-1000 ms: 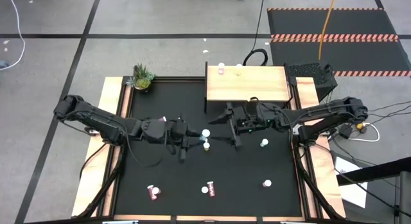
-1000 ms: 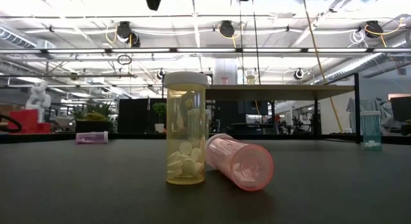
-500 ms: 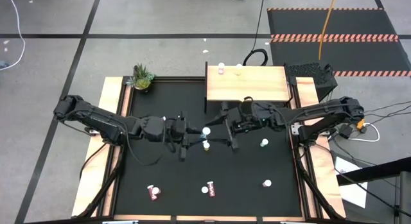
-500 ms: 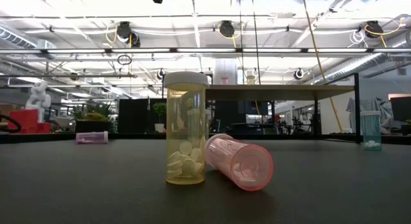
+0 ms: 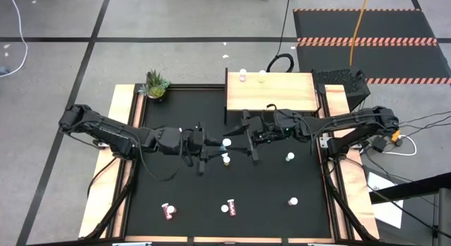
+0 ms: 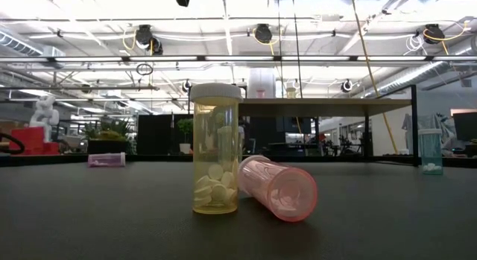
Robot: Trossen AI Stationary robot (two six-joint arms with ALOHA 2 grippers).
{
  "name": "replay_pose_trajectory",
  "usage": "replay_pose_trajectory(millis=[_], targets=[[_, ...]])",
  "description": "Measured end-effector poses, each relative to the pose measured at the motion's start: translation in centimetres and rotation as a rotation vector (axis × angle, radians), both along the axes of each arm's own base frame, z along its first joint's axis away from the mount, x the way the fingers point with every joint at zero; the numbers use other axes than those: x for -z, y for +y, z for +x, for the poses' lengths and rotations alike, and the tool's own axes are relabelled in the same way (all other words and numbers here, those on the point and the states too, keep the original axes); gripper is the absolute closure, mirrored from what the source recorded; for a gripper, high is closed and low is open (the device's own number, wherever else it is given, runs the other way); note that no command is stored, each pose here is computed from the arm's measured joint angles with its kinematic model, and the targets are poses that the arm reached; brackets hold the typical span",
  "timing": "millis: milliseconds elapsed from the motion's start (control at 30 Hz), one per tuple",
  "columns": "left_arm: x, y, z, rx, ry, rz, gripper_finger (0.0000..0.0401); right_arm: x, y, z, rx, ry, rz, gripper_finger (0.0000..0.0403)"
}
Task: Pick and place medicine bottles onto shelf by color
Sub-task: Put the left blue pill bottle on the shelf
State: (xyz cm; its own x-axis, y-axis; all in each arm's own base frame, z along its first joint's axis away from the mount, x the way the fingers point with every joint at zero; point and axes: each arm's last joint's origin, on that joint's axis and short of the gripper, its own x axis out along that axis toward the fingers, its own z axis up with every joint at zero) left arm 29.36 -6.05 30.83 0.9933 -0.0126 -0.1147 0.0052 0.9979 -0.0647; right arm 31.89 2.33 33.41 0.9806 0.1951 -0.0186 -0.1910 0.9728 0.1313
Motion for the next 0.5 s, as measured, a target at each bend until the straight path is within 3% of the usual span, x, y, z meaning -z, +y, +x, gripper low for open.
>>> replay_pose_trajectory(millis=[333, 500], targets=[[0.02, 0.03, 0.0, -0.007, 0.002, -0.011, 0.0283, 0.06, -0.06, 0.0, -0.002, 0.006, 0.0, 0.0256], [0.07, 0.2, -0.02, -0.08, 0.004, -0.05, 0.0283, 0.12, -0.35, 0.02, 0.015, 0.013, 0.015, 0.0273]])
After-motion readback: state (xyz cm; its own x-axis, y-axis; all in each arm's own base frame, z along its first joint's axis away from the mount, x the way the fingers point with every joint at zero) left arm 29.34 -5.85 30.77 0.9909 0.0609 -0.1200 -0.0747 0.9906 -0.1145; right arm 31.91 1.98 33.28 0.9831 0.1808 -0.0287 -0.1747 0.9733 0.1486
